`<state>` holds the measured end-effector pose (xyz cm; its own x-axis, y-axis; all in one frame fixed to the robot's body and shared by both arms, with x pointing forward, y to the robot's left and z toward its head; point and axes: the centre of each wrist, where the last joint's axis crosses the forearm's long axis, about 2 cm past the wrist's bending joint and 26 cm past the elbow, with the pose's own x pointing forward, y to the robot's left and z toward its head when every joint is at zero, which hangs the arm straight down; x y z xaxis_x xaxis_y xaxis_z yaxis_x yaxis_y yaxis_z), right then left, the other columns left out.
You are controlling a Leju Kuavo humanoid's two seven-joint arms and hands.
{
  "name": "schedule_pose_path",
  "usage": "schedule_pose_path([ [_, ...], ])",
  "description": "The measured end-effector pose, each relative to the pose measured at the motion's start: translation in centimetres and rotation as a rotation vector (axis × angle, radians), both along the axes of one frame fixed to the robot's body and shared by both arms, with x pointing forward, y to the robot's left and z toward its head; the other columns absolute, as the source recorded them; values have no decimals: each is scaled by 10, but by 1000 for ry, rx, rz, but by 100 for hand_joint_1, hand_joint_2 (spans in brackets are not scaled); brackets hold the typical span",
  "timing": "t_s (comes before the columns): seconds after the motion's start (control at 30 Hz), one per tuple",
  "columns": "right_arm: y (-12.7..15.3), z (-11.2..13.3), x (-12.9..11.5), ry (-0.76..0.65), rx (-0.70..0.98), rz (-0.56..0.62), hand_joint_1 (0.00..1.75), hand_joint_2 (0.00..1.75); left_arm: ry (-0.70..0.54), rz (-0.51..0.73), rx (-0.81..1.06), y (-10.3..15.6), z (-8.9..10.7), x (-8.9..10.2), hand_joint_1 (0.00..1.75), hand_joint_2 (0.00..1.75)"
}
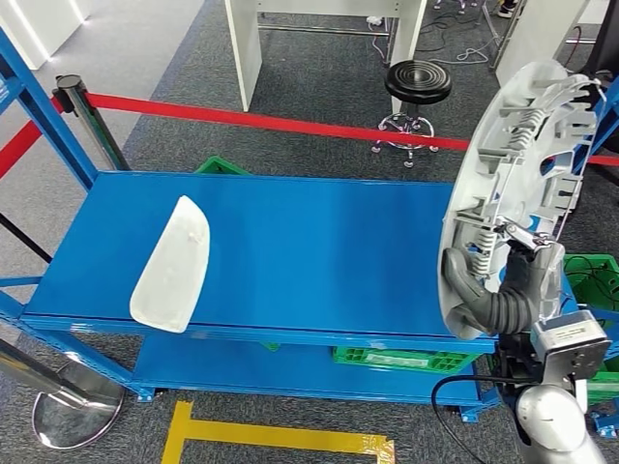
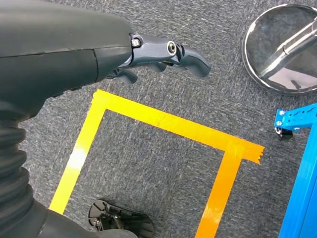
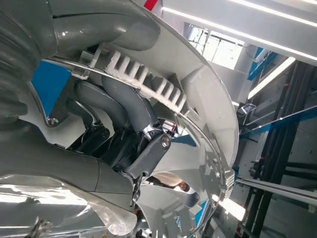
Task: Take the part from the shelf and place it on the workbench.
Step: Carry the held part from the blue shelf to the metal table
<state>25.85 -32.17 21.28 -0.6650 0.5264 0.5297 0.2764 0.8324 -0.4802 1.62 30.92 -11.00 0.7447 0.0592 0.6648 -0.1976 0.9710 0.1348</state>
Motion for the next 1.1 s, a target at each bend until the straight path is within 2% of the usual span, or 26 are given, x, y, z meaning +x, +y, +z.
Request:
schedule_pose_path([
  [1.1, 1, 1, -6, -13, -23, -22, 175, 175, -4, -4, -1, 2, 0, 3, 0, 175],
])
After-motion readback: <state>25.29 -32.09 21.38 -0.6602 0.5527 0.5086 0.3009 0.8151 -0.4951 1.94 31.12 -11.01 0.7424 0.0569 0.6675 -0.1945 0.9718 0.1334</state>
